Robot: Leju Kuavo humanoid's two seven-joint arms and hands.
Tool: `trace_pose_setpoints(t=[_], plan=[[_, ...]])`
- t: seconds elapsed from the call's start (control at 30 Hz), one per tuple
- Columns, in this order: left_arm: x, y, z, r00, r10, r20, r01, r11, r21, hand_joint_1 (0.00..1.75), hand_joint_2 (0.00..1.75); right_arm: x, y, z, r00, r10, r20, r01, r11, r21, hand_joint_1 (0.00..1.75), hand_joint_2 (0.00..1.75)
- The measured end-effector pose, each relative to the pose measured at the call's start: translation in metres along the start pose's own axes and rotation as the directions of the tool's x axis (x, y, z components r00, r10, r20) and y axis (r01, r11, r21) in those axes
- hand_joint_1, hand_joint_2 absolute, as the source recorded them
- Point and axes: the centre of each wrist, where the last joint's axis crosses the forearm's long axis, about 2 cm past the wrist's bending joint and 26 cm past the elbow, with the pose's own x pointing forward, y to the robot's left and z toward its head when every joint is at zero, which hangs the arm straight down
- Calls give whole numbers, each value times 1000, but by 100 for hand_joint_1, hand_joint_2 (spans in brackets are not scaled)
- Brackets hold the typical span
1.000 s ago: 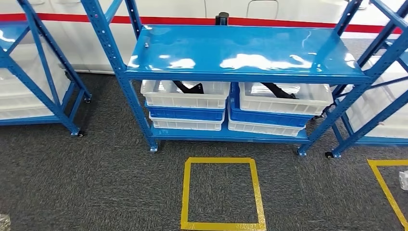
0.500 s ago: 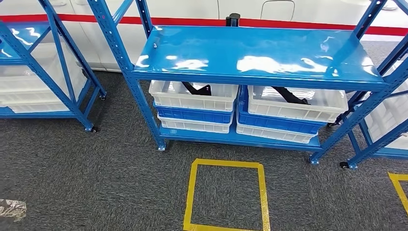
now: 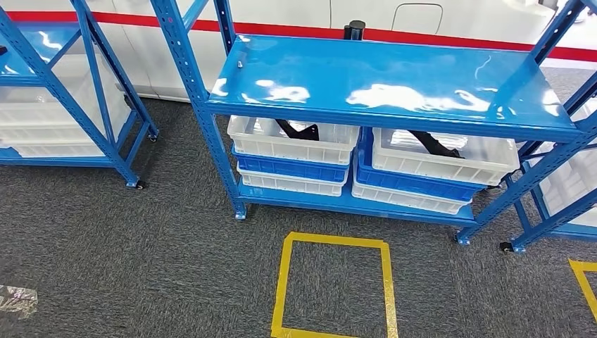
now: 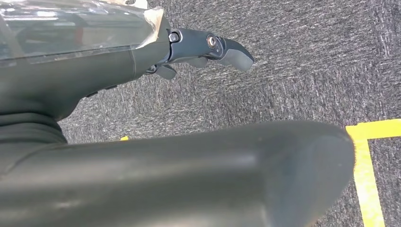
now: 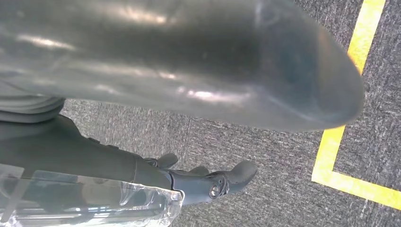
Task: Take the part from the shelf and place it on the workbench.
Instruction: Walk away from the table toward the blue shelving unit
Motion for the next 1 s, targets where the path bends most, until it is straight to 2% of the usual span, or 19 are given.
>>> trace_pose_setpoints(t=[1.0], plan=[[0,0,0,1000,-4,10,4,1000,-6,0,0,-6,-2,0,999,-54,-8,54,999,-6,0,0]])
